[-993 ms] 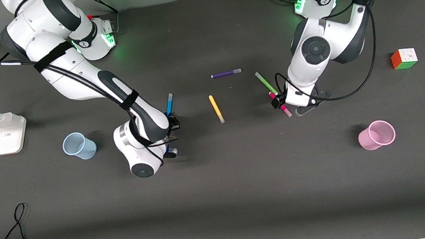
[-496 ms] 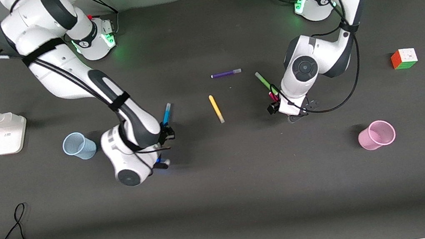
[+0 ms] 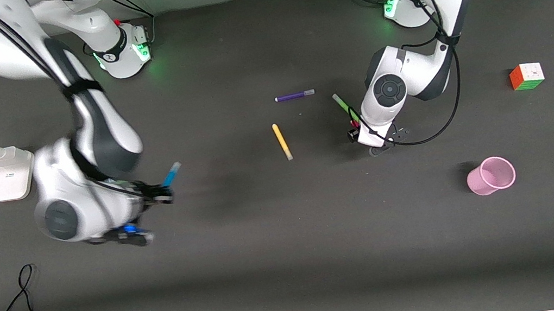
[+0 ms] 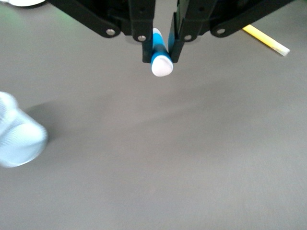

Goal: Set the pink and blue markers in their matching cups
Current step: 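Carry the blue marker with the right gripper over the light blue cup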

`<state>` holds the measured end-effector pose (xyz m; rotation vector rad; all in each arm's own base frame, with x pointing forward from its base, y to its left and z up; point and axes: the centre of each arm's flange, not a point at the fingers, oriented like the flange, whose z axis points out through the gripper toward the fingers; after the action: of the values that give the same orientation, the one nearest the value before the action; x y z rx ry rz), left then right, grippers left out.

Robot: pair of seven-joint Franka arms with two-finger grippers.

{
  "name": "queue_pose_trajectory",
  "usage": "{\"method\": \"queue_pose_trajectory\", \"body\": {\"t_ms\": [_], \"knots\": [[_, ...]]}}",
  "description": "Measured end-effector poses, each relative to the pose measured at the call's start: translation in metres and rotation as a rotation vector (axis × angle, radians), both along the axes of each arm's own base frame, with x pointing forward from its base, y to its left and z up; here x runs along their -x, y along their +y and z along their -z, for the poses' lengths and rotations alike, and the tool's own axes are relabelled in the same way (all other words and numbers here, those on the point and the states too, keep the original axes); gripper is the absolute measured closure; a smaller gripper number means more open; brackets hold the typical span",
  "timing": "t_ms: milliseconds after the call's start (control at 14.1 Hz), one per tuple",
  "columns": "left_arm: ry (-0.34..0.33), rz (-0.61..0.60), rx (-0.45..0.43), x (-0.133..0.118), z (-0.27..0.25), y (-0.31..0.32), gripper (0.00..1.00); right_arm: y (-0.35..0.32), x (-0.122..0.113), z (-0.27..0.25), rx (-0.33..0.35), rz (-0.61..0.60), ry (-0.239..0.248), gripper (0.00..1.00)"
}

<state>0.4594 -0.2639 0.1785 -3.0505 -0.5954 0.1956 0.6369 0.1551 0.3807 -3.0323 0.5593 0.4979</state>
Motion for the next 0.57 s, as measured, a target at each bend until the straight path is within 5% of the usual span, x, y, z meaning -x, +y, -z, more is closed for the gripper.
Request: {"method": "queue_pose_trajectory", "body": {"t_ms": [355,567], "knots": [[-0.004,-0.003,0.001,-0.002,-0.001,0.001,0.77,-0.096,0.007,-0.078,0.107,0.053,-0.254,0.83],[-0.007,-0.004,0.002,-0.003,-0.003,0.001,0.83,-0.139,0.031,-0.088,0.127,0.059,-0.363,0.83]]}}
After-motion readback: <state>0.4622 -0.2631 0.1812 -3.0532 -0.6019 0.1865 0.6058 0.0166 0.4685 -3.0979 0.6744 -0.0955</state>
